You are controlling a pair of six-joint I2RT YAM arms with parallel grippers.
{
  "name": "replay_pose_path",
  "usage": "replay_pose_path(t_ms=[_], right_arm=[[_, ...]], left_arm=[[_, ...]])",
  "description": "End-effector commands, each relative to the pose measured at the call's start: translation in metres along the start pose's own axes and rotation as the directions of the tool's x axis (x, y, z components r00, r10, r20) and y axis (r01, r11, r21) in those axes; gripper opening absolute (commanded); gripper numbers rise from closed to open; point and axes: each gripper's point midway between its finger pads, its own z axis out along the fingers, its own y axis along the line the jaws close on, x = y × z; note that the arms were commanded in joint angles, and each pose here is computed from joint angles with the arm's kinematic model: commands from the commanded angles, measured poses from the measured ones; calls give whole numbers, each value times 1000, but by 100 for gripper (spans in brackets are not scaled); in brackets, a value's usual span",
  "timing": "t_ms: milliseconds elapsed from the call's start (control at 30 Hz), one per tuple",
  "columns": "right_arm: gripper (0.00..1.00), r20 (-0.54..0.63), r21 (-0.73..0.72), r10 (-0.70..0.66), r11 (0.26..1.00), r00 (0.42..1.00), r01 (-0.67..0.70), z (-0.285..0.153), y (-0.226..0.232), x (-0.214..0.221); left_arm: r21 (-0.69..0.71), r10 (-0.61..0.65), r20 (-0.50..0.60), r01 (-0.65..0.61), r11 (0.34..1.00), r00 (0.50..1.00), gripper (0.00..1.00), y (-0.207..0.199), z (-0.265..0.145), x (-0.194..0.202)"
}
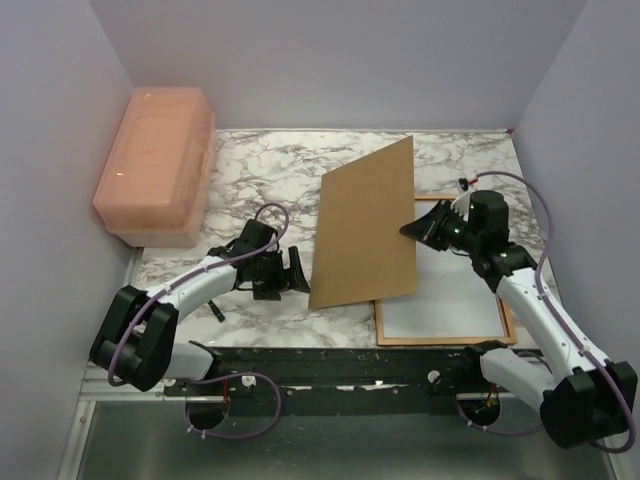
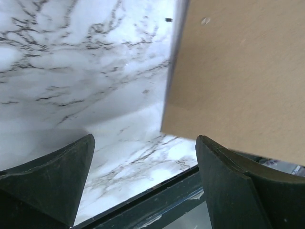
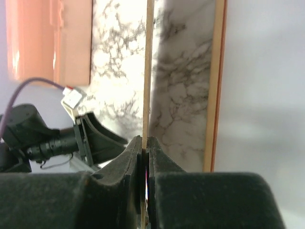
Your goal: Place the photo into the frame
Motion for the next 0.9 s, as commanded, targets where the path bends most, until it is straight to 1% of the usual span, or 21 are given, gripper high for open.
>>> replay_pose_path(t_ms=[0,167,367,500,567,633,867], right_arm=[[0,111,167,-101,983,989,82,-37,0,-30],[0,212,271,-169,956,963,108,-75,16,-64],[1,335,305,-218,945,917,113,-119,44,-94],[0,418,347,-241,933,876,92,-145,50,-109],[1,432,391,-257,917,864,77,-155,46,-113],[0,444,425,-268,903,855,63,-163,42,-115],[1,504,471,-304,882,808,38,-194,44,-122]], left_arm=[[72,1,46,-4,997,999,87,-24,-4,-2],[121,11,50,-17,993,999,84,-50,-1,-1],[144,52,30,-55,988,998,75,-81,15,8],[149,81,-4,-79,986,997,70,-104,29,15],[142,97,-15,-94,985,995,69,-115,37,19],[144,120,-35,-114,983,992,64,-127,46,25],[109,171,-80,-162,981,982,61,-153,72,40]])
